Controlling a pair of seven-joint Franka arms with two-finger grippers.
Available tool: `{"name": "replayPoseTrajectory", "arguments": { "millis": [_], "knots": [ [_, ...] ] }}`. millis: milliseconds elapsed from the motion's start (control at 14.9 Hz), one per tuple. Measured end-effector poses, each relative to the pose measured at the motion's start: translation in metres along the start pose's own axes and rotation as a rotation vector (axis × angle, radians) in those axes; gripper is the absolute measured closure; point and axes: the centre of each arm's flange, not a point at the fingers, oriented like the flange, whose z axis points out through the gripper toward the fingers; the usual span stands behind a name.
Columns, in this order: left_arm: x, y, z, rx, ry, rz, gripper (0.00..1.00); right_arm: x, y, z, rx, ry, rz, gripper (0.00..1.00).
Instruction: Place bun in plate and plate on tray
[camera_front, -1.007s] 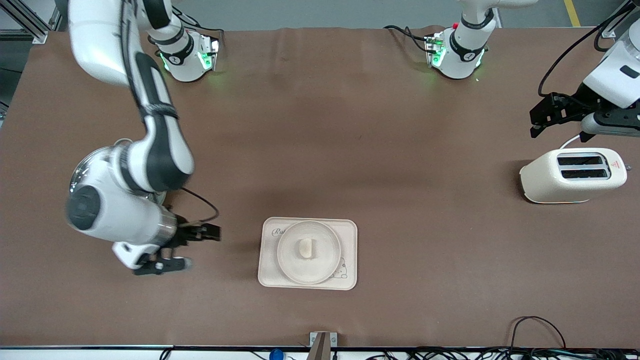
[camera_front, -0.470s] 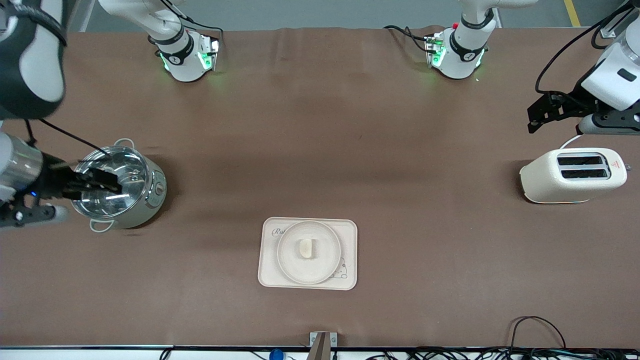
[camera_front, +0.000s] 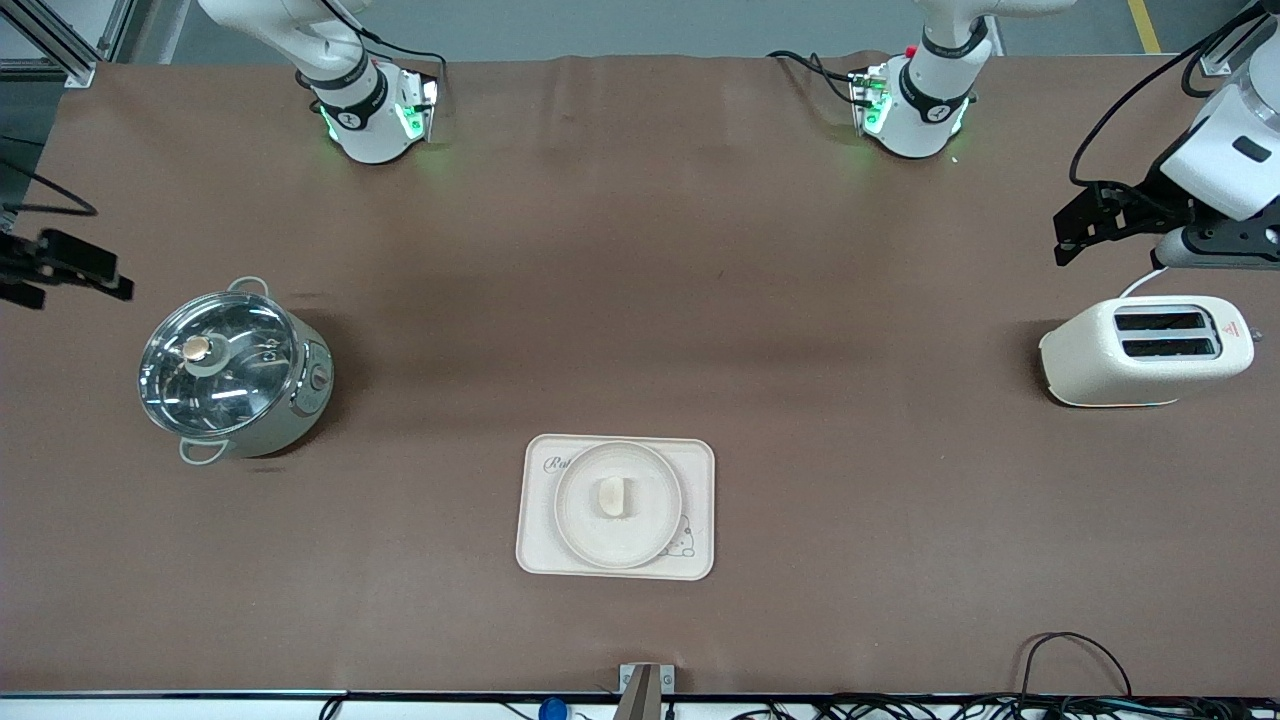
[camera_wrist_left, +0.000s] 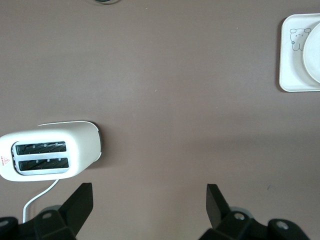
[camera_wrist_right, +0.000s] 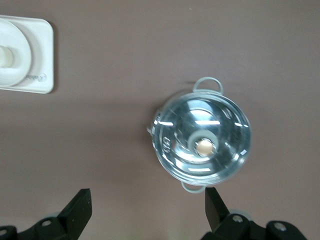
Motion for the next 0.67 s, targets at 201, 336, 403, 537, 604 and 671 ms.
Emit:
{"name": "replayPoseTrajectory", "arguments": {
  "millis": [201,336,403,537,604,671],
  "knots": [
    [0.000,0.000,0.000,0.000,0.000,0.000,0.00,-0.037,0.007,-0.008,0.001,0.023,0.002,0.00],
    [0.000,0.000,0.000,0.000,0.000,0.000,0.00,-0.055,0.005,-0.009,0.006,0.034,0.000,0.00],
    [0.000,0.000,0.000,0.000,0.000,0.000,0.00,-0.061,0.003,-0.009,0.006,0.035,-0.004,0.00],
    [0.000,0.000,0.000,0.000,-0.001,0.000,0.00,-0.065,-0.002,-0.009,0.004,0.032,-0.013,0.00],
    [0.000,0.000,0.000,0.000,-0.001,0.000,0.00,-0.065,-0.003,-0.008,-0.001,0.030,-0.016,0.00],
    [0.000,0.000,0.000,0.000,-0.001,0.000,0.00,-0.065,-0.003,-0.007,-0.006,0.027,-0.016,0.00]
  ]
}}
